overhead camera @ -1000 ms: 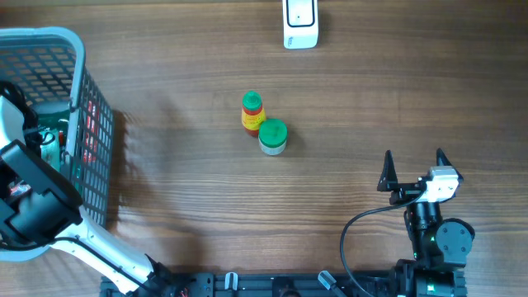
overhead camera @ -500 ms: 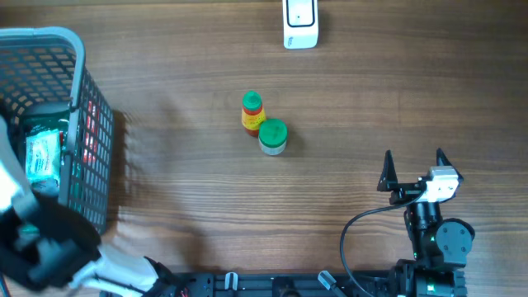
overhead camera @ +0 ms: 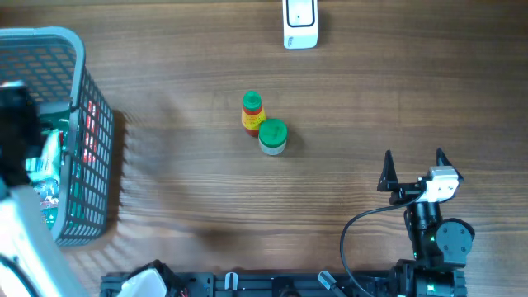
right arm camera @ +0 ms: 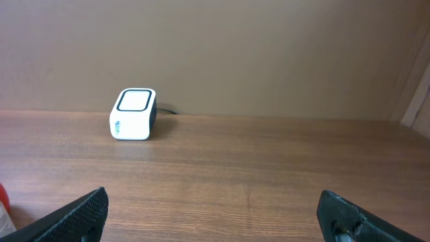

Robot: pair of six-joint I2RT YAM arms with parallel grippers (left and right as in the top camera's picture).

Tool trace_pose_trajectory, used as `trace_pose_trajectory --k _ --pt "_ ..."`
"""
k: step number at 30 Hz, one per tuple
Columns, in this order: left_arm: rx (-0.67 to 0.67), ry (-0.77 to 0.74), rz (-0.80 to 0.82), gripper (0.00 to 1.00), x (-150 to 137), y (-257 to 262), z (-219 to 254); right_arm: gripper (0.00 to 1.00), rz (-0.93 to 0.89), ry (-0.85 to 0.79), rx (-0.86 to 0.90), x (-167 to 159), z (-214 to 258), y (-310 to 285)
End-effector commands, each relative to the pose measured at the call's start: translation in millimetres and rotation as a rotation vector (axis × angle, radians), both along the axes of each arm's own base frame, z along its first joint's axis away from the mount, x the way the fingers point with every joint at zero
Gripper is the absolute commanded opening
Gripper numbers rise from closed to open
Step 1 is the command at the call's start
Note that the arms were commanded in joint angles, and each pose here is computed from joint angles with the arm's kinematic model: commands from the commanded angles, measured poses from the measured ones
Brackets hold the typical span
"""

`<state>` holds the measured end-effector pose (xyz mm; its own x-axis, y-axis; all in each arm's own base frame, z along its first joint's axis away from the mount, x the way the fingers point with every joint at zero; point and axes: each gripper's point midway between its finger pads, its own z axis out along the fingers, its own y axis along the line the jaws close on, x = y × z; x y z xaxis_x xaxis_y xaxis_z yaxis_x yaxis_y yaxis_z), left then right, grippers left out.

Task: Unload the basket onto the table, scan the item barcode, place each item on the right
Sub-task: 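Carry the tissue pack out and place it in front of the bottles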

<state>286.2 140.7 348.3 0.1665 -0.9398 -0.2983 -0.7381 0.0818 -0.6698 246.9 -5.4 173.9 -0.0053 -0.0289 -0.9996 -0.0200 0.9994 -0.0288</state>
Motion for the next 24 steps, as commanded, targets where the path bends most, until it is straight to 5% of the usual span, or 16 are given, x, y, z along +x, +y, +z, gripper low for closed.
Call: trace_pose_trajectory --k 1,11,18,24 --pt "0.047 -0.054 -0.198 0.04 4.3 -68.5 21.3 1.0 -0.006 -0.004 0.009 0.0 0.7 -0.8" --pt "0.255 0.232 -0.508 0.04 -0.1 -167.7 -40.3 1.0 -0.006 -0.004 0.009 0.0 0.7 -0.8" --pt "0.095 0.463 -0.504 0.04 -19.4 -223.4 -138.4 1.0 -0.006 -0.004 0.01 0.0 0.8 -0.8" --pt "-0.097 0.657 -0.337 0.04 -42.2 -263.7 -209.5 1.0 -0.006 -0.004 0.01 0.0 0.7 -0.8"
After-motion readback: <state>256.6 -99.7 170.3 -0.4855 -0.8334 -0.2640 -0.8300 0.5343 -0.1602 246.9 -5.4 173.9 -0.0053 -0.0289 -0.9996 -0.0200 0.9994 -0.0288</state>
